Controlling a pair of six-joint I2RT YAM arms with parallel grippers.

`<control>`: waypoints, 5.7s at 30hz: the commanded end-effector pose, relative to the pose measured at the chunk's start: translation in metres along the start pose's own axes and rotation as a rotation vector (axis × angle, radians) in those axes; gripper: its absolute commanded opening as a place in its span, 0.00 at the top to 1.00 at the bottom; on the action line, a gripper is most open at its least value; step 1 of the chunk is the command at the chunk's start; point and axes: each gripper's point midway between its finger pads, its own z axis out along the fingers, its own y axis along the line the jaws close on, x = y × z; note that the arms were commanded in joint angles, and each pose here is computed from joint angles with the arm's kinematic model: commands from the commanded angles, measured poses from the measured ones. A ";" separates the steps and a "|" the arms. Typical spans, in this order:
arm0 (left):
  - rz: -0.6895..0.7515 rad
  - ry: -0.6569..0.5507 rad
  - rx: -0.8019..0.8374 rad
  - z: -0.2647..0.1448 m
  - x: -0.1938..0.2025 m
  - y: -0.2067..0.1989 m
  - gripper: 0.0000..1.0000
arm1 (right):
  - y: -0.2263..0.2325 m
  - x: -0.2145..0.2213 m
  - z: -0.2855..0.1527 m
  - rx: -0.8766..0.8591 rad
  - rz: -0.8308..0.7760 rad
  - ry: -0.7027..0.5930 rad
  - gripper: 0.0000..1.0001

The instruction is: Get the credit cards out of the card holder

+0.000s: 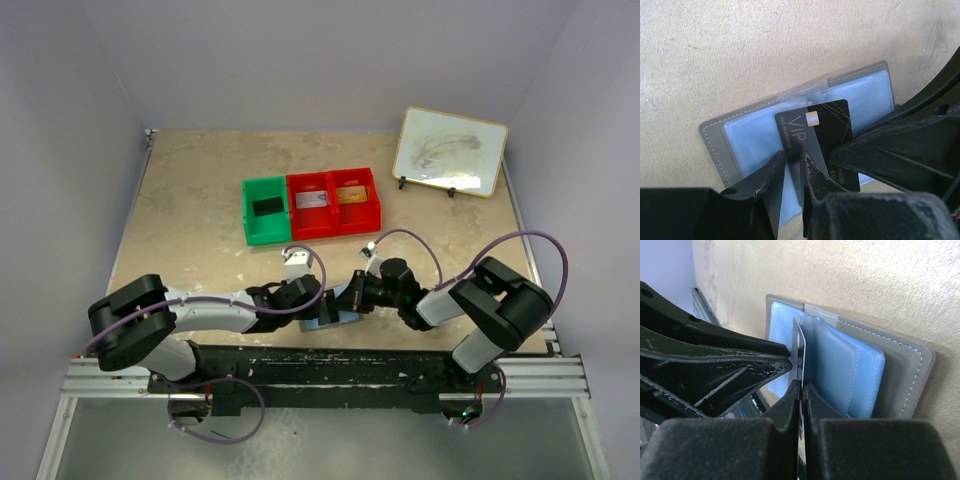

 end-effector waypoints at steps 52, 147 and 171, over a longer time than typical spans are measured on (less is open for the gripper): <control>0.100 -0.006 -0.184 -0.002 0.005 0.011 0.96 | -0.024 -0.030 -0.028 0.276 -0.051 -0.126 1.00; -0.164 -0.376 -0.036 -0.082 -0.135 0.049 0.44 | 0.127 -0.059 -0.077 -0.035 -0.757 -0.107 1.00; -0.300 -0.426 -0.694 -0.173 -0.225 0.246 0.23 | 0.184 -0.163 0.015 0.256 -1.615 -0.205 1.00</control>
